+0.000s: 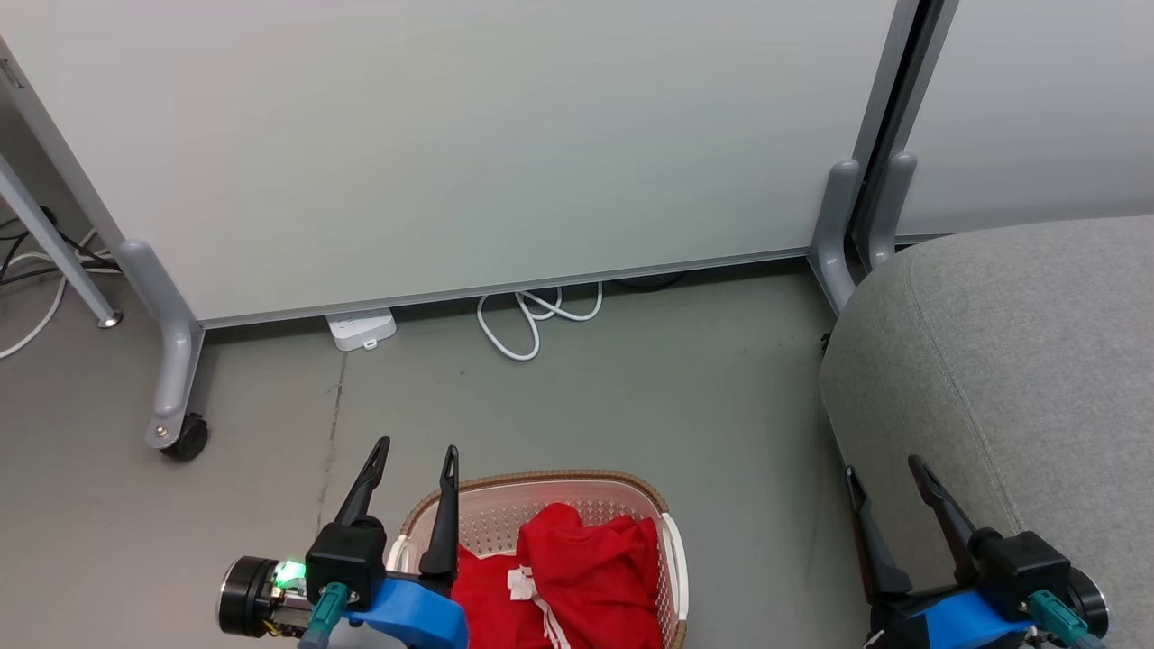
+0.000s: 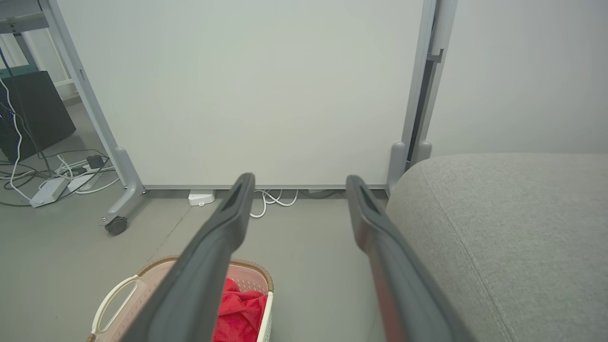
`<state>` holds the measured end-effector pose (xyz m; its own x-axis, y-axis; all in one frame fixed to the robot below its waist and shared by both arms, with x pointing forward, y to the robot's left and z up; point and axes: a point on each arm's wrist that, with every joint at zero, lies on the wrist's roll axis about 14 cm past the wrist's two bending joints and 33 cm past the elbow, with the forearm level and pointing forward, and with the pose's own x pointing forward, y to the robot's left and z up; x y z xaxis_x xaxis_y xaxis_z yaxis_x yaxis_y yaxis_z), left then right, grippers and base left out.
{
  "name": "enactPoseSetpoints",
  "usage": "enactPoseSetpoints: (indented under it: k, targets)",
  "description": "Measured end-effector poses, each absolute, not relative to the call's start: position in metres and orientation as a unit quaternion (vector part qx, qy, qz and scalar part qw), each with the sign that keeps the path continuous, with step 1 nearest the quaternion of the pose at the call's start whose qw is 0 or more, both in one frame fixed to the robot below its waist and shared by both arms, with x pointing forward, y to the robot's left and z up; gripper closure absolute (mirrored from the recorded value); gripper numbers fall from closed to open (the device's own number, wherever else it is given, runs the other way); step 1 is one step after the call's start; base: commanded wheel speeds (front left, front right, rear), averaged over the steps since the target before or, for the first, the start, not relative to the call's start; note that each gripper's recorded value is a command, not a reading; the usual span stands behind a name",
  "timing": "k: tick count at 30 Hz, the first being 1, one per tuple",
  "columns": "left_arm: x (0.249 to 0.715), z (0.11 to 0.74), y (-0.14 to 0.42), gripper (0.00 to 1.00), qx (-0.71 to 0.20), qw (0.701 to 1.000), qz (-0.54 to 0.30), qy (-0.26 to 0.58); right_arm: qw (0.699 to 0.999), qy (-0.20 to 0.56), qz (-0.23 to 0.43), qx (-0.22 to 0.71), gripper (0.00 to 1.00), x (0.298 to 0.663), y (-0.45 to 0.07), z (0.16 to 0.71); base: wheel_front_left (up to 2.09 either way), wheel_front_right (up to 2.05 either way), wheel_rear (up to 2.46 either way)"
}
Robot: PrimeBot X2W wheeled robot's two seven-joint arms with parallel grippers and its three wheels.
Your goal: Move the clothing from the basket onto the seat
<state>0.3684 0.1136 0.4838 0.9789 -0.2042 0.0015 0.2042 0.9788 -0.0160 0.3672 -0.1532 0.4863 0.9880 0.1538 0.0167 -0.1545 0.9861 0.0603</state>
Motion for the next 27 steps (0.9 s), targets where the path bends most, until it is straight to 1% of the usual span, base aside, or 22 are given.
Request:
enactPoseSetpoints:
  k: [15, 20, 27]
  targets:
    - [0.367, 0.479, 0.112, 0.0, -0.006, 0.994, -0.106, 0.006, 0.997, -0.002, 0.078, 0.028, 0.0, 0.367, -0.153, 0.483, 0.0, 0.0, 0.0]
    - [0.372, 0.478, 0.102, 0.0, -0.009, 0.992, -0.125, 0.011, 0.997, 0.001, 0.078, 0.028, 0.0, 0.367, -0.153, 0.481, 0.0, 0.0, 0.0]
    - [0.391, 0.464, 0.074, 0.0, 0.003, 0.983, -0.182, 0.036, 0.997, 0.008, 0.073, 0.029, 0.0, 0.372, -0.157, 0.476, 0.0, 0.0, 0.0]
